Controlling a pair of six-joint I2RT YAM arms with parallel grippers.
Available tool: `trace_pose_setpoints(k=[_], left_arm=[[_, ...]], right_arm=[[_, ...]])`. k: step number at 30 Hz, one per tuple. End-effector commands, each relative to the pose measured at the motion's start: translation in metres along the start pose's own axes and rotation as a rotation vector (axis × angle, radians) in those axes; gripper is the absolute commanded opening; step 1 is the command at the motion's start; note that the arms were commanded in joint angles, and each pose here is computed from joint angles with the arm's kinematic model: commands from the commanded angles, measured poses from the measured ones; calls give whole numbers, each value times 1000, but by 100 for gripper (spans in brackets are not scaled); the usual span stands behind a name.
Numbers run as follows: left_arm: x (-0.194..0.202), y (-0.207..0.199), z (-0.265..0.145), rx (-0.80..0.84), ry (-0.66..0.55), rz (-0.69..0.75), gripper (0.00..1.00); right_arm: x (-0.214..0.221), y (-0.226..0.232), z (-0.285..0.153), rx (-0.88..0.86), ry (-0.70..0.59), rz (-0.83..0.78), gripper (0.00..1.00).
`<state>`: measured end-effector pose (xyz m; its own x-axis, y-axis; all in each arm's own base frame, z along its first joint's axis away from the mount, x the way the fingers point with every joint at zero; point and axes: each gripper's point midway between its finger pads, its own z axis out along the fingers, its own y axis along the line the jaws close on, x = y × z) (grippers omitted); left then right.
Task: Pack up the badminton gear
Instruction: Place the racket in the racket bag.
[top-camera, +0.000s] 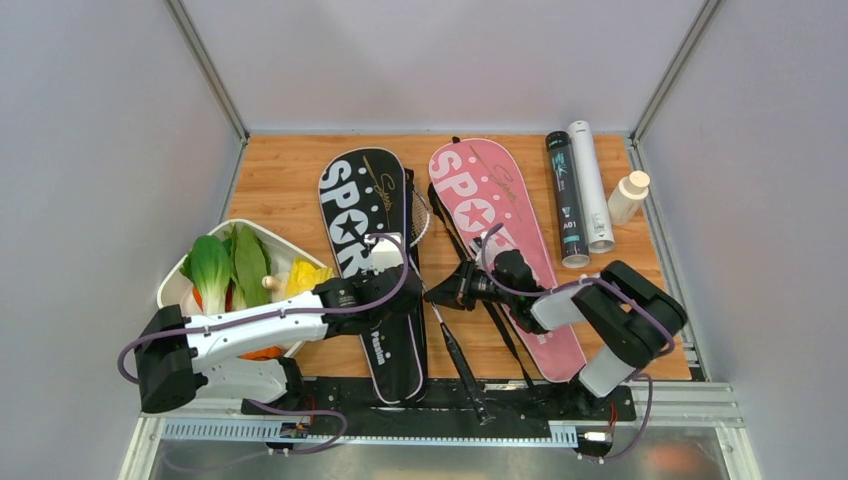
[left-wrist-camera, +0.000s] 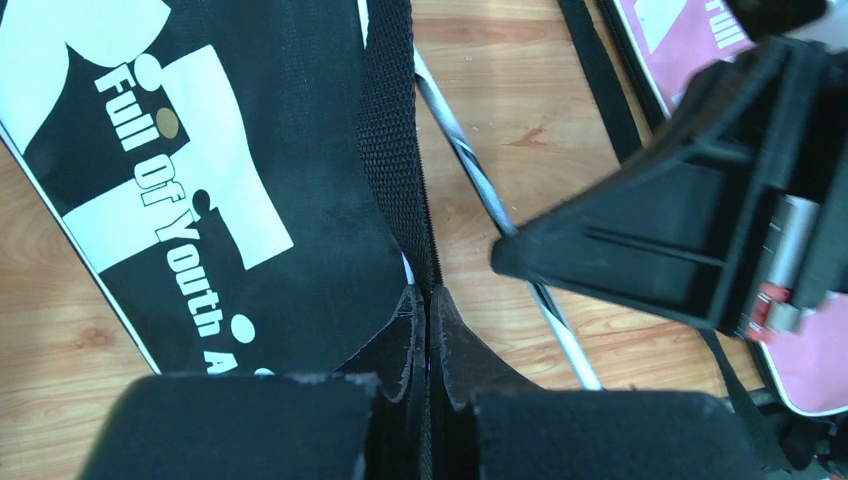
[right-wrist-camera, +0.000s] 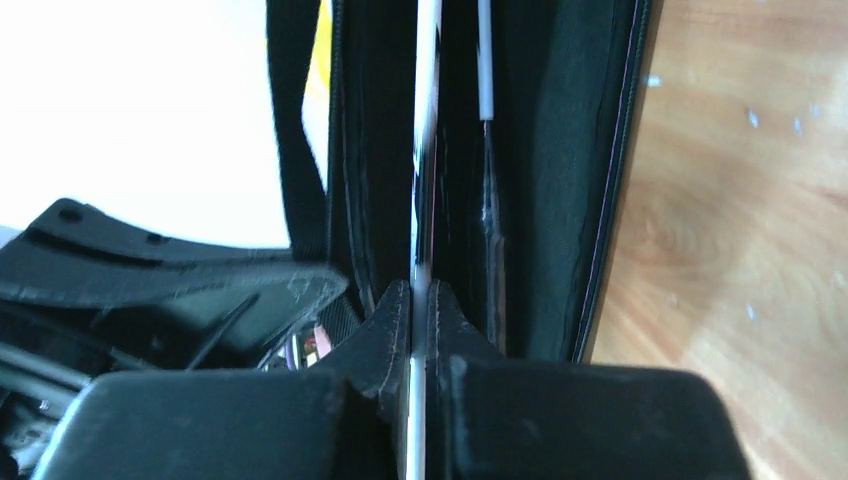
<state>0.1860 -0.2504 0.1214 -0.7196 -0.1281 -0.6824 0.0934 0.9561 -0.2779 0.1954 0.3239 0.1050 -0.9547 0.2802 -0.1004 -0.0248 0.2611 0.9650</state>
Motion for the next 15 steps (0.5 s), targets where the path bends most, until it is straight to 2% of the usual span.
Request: trace_pose_setpoints(k=[1,7,15], left_arm=[[-13,-20,-10,113,-36,-55,0],[-5,-25,-13,153,-4,-82,0],[16,-36,-14,255,71,-197,0]], right_arm=[[-22,37,25,-156,-48,-143,0],[-53,23,58,-76,-174,-163,0],[-81,2,103,17,-263,-160,0]])
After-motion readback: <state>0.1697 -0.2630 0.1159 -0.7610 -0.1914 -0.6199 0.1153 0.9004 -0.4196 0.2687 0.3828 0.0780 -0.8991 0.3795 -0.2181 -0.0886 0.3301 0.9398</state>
